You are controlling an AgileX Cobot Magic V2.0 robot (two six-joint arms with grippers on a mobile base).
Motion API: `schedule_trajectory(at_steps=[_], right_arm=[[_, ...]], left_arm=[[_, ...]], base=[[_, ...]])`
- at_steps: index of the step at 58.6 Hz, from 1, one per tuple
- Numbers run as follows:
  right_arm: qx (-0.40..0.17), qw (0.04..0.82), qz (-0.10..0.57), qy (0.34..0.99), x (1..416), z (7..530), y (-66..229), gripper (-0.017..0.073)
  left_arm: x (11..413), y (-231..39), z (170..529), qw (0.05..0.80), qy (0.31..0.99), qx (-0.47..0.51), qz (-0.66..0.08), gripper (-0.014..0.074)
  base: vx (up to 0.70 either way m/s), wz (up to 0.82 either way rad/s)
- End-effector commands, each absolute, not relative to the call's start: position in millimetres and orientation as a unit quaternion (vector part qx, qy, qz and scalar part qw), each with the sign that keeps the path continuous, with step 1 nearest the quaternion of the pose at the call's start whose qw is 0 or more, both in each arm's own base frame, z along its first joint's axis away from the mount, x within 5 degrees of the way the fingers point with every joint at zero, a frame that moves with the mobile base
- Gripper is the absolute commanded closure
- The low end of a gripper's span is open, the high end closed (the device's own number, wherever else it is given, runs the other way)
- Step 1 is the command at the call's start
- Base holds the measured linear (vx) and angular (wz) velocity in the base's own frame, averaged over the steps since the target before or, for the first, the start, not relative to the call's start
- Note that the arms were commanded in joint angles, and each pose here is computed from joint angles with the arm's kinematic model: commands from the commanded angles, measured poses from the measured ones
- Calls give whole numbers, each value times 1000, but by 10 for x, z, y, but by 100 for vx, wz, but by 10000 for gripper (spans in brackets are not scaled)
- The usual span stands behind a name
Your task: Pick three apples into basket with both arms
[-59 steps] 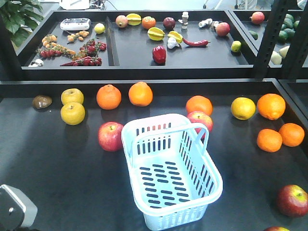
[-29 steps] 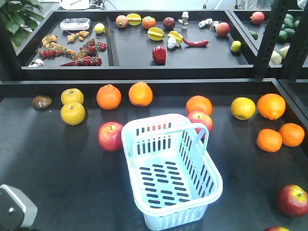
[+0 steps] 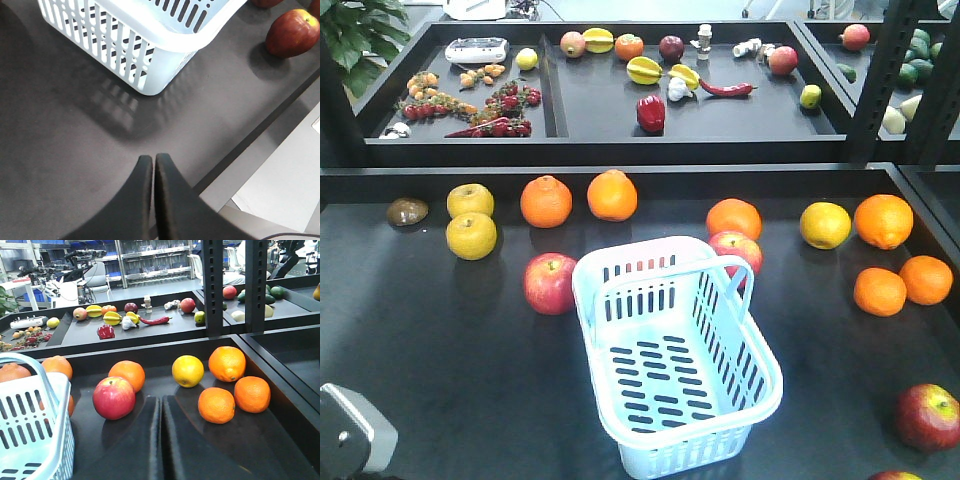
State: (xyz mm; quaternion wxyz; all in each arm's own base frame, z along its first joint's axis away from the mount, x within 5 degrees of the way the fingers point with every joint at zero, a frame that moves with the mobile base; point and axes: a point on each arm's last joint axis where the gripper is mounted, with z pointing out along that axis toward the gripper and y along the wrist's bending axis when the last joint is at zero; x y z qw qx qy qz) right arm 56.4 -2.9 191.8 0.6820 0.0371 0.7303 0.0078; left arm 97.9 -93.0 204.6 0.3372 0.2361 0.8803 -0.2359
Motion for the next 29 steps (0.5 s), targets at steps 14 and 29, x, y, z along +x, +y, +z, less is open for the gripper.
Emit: schedule_trajectory(at_steps=[14,29], right_arm=[[31,708,7,706,564,1945,-22,564],[31,708,7,706,564,1945,-22,564]], left_arm=[[1033,-955,2160,370,868,217,-248,599],[1033,-955,2160,370,868,217,-248,599]], base=[[0,0],[0,0]])
